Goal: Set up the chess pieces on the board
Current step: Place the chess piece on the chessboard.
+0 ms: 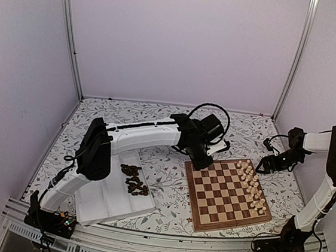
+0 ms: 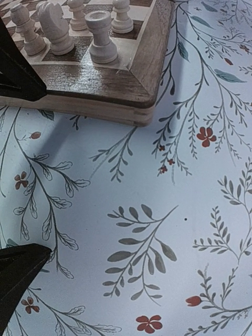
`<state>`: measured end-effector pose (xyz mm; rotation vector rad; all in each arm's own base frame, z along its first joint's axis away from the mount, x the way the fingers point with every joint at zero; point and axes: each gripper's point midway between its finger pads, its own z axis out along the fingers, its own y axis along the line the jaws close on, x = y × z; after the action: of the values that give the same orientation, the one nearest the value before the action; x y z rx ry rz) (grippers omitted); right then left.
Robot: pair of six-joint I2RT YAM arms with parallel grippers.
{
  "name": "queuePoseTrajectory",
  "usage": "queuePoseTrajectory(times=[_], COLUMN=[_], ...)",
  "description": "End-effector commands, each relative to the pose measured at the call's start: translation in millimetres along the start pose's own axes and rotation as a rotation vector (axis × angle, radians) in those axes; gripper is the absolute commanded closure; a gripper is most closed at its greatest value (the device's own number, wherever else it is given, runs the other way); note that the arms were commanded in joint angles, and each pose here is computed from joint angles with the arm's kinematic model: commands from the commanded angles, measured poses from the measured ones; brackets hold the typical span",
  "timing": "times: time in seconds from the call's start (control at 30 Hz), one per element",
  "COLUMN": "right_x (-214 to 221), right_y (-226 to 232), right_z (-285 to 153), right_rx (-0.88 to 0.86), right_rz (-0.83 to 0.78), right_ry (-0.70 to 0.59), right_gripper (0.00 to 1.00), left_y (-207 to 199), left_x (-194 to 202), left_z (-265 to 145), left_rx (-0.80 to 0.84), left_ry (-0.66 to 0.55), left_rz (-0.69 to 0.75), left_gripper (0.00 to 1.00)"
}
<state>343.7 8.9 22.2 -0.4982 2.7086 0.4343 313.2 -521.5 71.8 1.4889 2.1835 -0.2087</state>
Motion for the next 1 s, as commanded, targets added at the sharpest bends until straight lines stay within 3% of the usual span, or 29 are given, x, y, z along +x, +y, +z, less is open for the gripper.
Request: queuePoseTrajectory(times=[0.0, 0.77, 0.97], right_x=[25, 27, 29], right_y=[3, 3, 3], right_z=[11, 13, 15], right_rx=[-0.018, -0.023, -0.024], right_rz=[0.035, 0.035, 0.037], right_ry=[0.087, 0.096, 0.101], right_gripper=[0.01, 0.01, 0.01], left_y=[10, 9, 10], left_x=[-7, 10, 10], left_z=[4, 20, 22], left_rx=[-0.016, -0.014, -0.019], left_ry=[-0.027, 0.028, 0.029], left_rz=[-0.006, 0.001, 0.0], left_gripper=[1.0, 1.0, 0.79])
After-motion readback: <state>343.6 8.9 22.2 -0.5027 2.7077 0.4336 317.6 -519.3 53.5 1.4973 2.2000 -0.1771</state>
